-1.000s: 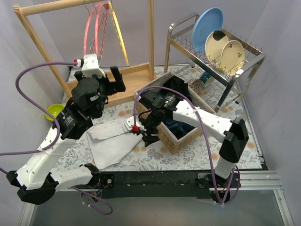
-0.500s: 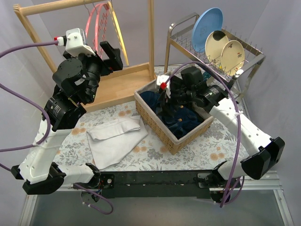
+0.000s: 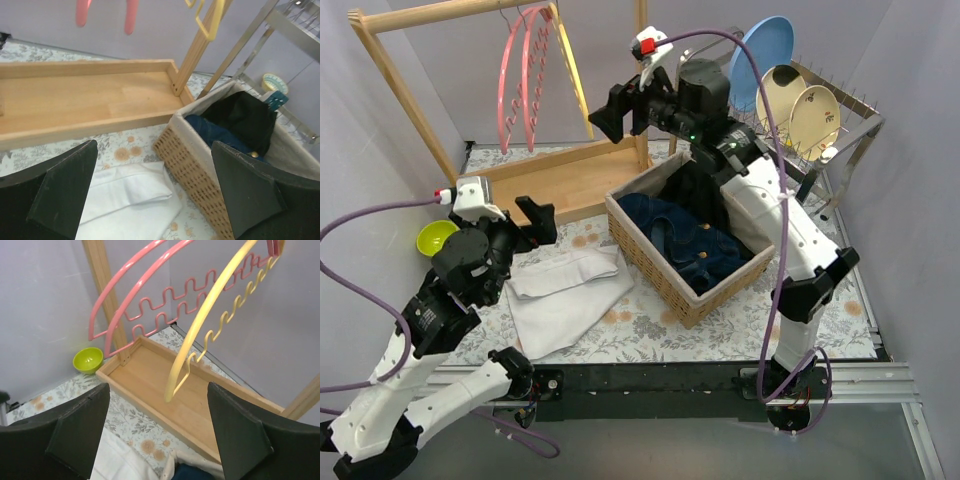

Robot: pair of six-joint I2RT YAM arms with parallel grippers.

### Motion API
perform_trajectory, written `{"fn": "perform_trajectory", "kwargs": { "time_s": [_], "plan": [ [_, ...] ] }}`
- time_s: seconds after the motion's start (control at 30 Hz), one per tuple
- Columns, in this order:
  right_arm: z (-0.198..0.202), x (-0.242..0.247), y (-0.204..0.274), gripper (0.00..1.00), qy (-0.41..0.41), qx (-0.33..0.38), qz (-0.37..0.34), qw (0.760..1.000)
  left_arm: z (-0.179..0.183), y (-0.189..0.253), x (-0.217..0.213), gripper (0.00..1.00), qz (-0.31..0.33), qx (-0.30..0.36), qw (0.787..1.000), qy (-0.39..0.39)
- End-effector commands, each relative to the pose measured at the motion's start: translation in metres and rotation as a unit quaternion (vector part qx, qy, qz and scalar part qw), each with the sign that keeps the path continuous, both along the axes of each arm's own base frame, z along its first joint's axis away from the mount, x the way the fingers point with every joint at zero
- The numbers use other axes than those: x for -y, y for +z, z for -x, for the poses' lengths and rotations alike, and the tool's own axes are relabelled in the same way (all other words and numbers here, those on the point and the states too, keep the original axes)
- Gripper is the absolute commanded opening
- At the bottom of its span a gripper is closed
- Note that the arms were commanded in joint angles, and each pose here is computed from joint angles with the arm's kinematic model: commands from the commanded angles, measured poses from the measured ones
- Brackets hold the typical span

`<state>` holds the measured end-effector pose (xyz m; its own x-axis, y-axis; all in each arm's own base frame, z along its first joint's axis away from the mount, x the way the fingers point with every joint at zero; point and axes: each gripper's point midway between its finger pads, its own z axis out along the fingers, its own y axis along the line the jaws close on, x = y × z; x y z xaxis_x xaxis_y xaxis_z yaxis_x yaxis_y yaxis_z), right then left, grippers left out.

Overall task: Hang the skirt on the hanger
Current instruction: Grab a hanger with the right arm

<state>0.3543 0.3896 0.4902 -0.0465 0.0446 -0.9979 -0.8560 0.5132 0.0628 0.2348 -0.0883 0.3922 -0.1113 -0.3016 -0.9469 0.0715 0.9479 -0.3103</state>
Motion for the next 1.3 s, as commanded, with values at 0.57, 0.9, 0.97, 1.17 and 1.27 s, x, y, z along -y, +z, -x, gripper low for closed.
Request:
{"fn": "perform_trajectory", "kwargs": {
  "time_s": [0.57, 0.9, 0.97, 1.17, 1.27],
  "plan": [
    [-0.097, -0.034, 0.002, 0.73, -0.240, 0.075, -0.083, 0.964, -0.023, -0.150, 0.014, 0.98, -0.072, -0.084, 0.994, 0.017],
    [-0.116, -0.043, -0.011, 0.58, -0.265, 0.104, -0.081, 0.955, -0.021, -0.153, 0.013, 0.98, -0.058, -0.083, 0.995, 0.016],
    [-0.120, -0.043, -0.013, 0.52, -0.271, 0.112, -0.078, 0.953, -0.021, -0.154, 0.013, 0.98, -0.057, -0.083, 0.995, 0.017],
    [-0.121, -0.026, 0.013, 0.01, -0.309, 0.142, -0.090, 0.936, -0.020, -0.154, 0.013, 0.98, -0.052, -0.082, 0.995, 0.014],
    [-0.117, -0.017, 0.030, 0.01, -0.317, 0.152, -0.103, 0.930, -0.021, -0.154, 0.013, 0.98, -0.051, -0.083, 0.995, 0.014]
  ]
}}
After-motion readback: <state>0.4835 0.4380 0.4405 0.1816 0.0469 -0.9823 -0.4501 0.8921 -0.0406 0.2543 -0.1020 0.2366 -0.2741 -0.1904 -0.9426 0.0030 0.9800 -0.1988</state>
